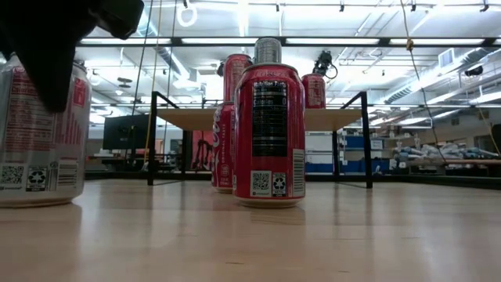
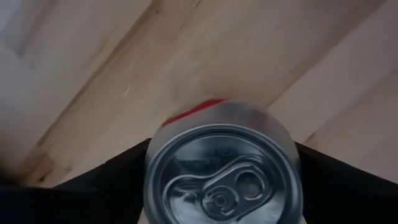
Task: Place canned beverage on shelf
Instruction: Put the white soda can on the shelf, then put the red soda can on the shelf aligned with the other red soda can
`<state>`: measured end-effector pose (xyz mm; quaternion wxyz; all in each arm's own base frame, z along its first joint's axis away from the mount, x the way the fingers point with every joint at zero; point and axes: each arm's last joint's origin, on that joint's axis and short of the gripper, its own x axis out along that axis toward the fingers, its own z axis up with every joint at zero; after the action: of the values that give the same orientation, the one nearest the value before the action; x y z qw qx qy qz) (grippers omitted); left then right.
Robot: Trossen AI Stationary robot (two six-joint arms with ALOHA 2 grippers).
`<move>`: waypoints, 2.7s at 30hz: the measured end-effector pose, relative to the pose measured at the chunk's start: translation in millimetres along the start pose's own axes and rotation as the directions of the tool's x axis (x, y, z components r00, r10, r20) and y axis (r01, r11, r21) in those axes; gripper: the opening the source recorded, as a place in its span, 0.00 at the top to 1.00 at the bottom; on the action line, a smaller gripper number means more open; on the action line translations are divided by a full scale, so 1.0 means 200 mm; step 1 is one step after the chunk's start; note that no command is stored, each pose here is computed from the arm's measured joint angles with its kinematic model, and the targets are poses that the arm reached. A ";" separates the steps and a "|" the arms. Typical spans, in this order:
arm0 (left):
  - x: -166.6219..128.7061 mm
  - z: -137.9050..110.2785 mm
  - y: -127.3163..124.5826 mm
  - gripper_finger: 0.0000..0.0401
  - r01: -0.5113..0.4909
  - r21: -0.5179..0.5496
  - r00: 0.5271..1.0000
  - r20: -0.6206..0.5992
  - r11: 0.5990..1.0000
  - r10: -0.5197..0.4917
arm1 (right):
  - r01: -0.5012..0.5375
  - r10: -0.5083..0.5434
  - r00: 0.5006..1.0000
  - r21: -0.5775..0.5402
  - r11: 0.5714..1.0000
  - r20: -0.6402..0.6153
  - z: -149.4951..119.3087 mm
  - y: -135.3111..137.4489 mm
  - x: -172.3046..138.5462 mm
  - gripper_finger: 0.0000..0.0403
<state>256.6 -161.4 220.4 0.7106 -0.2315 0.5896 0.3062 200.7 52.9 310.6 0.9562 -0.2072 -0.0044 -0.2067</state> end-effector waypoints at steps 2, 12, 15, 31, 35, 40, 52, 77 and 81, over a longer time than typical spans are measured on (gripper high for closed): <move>0.00 0.01 0.00 0.21 -0.001 0.039 1.000 -0.001 0.999 0.001 | 0.000 0.000 1.000 -0.001 1.000 0.000 0.00 0.00 0.00 0.14; -0.09 0.16 0.12 0.25 -0.026 0.350 1.000 -0.005 0.937 0.029 | -0.021 0.022 1.000 0.031 0.999 -0.008 -0.01 0.01 0.00 0.14; -0.17 0.24 0.20 0.25 0.029 0.411 0.999 0.001 0.911 -0.032 | -0.035 0.036 0.999 0.048 0.998 -0.028 -0.02 0.01 0.00 0.14; -0.66 0.77 0.66 0.23 0.028 0.646 0.966 0.179 0.763 -0.188 | -0.093 0.103 0.988 0.093 0.991 -0.112 -0.08 0.10 0.00 0.14; -0.67 0.87 0.80 0.23 0.001 0.656 0.965 0.198 0.755 -0.173 | -0.082 0.088 0.992 0.058 0.995 -0.096 -0.07 0.09 0.01 0.14; -0.63 1.00 0.95 0.22 -0.009 0.657 0.962 0.211 0.754 -0.172 | -0.025 0.023 0.995 -0.019 1.000 -0.093 -0.06 0.06 0.02 0.14; -0.45 1.23 1.14 0.21 -0.054 0.611 0.976 0.199 0.790 -0.088 | 0.038 -0.047 0.990 -0.068 0.997 -0.131 -0.11 -0.08 0.09 0.14; -0.52 1.31 1.11 0.02 -0.218 0.600 0.930 0.367 0.770 -0.023 | 0.030 -0.042 0.991 -0.102 0.994 -0.125 -0.16 -0.17 0.15 0.14; -0.58 1.31 1.11 0.02 -0.230 0.595 0.917 0.397 0.770 -0.033 | 0.029 -0.042 0.991 -0.102 0.994 -0.125 -0.16 -0.17 0.15 0.14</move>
<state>268.5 157.4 392.7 0.8306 0.1168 0.5179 0.1678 212.6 0.0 297.9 0.9391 -0.2412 0.0633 -0.2366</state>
